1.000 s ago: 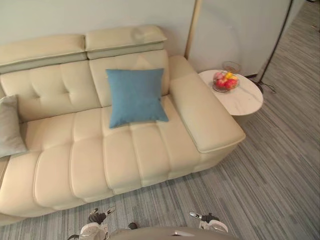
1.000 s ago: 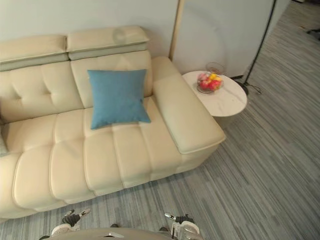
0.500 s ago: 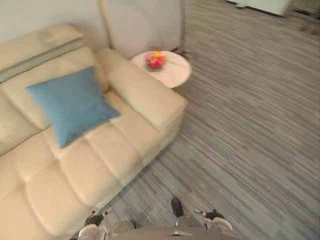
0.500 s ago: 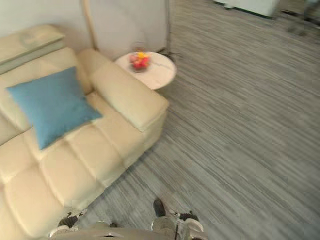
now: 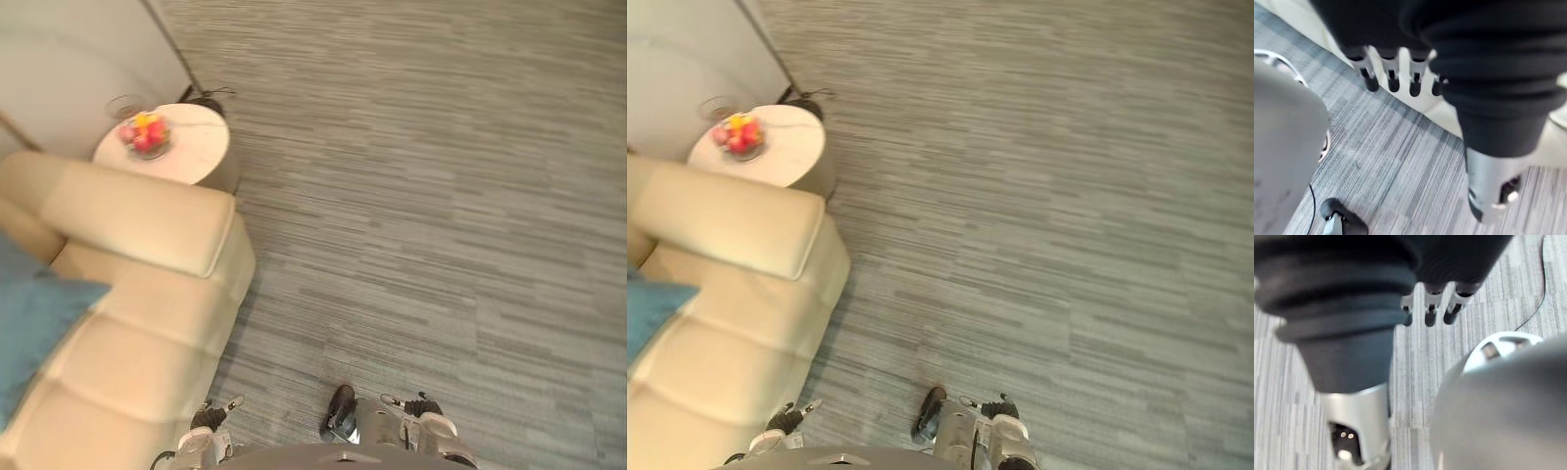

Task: Pick up cushions and gather them together orderly.

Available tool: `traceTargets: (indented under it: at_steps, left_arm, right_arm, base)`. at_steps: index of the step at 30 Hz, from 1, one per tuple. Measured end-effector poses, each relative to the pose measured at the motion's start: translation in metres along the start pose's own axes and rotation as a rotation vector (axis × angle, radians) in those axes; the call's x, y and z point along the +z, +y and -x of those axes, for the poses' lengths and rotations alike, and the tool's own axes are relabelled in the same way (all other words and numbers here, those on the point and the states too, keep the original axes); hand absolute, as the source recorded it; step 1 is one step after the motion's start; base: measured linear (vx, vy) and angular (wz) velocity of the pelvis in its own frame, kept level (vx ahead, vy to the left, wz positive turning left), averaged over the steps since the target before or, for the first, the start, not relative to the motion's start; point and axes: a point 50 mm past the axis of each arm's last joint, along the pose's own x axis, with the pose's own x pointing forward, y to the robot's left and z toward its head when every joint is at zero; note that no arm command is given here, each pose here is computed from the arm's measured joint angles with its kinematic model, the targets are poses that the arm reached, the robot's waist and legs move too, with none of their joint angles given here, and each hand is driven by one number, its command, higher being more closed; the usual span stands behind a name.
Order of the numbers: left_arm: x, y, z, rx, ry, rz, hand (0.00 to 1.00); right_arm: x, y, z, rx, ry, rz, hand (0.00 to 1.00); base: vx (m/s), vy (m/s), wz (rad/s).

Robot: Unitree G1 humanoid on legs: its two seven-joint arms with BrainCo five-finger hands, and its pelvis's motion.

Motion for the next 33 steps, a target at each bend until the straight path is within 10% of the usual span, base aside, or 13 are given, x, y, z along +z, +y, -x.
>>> traceTargets:
  at_steps: [33]
  left_arm:
    - [0.008, -0.002, -0.003, -0.032, -0.004, -0.069, 0.00]
  right_arm:
    - [0.002, 0.019, 0.000, 0.035, 0.014, 0.026, 0.00]
  base:
    - [0.13, 0.089, -0.77]
